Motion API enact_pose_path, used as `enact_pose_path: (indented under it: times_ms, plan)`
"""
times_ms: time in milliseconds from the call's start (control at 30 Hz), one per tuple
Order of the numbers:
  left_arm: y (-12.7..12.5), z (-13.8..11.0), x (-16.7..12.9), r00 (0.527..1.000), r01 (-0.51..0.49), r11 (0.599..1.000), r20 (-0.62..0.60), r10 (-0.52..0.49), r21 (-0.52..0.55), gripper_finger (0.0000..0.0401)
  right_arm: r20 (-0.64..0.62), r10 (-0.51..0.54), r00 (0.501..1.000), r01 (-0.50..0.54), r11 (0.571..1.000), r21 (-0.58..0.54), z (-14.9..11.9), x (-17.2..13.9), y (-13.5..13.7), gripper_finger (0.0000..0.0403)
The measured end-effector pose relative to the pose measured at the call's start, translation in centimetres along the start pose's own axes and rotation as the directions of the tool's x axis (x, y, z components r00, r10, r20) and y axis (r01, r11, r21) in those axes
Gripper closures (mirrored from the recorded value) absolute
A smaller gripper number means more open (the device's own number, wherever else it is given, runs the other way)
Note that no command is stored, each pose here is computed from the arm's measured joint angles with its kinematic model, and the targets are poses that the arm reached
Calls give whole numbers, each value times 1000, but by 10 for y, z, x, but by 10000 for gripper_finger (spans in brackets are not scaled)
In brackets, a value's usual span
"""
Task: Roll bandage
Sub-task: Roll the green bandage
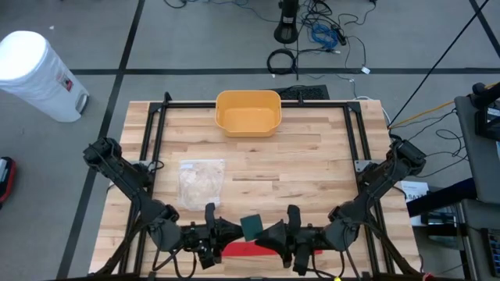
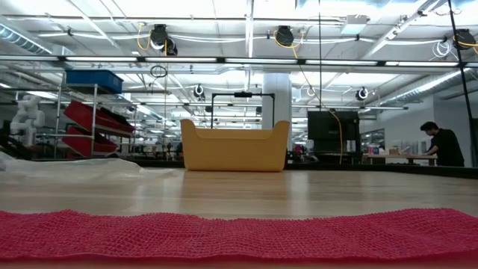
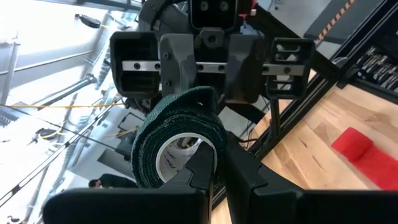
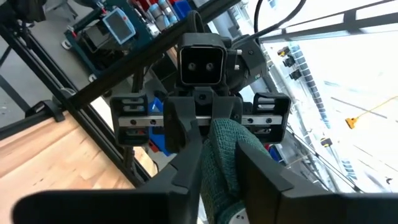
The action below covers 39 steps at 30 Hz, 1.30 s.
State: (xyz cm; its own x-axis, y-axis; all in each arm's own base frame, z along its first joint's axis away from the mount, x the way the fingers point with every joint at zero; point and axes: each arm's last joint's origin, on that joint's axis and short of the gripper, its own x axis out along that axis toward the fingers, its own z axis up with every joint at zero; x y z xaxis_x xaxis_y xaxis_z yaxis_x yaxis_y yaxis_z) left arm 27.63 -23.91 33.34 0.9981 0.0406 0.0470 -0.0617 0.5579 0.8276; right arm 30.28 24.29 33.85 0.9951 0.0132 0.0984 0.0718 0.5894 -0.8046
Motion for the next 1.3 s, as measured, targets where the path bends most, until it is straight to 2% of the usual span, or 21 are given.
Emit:
enact_pose_path:
  times_ms: [433, 933, 1300]
  plan:
    - [0, 0, 0, 1000, 3, 1000, 2, -3, 2, 376, -8, 3, 1000, -3, 1000, 10, -1, 1, 0, 399]
    - [1, -1, 0, 998, -29, 999, -51, 30, 20, 376, -15, 17, 1000, -16, 999, 45, -2, 1, 2, 402]
    - [1, -3, 0, 994, -51, 998, -93, 54, 41, 376, -18, 64, 998, -62, 995, 75, 11, -3, 0, 403]
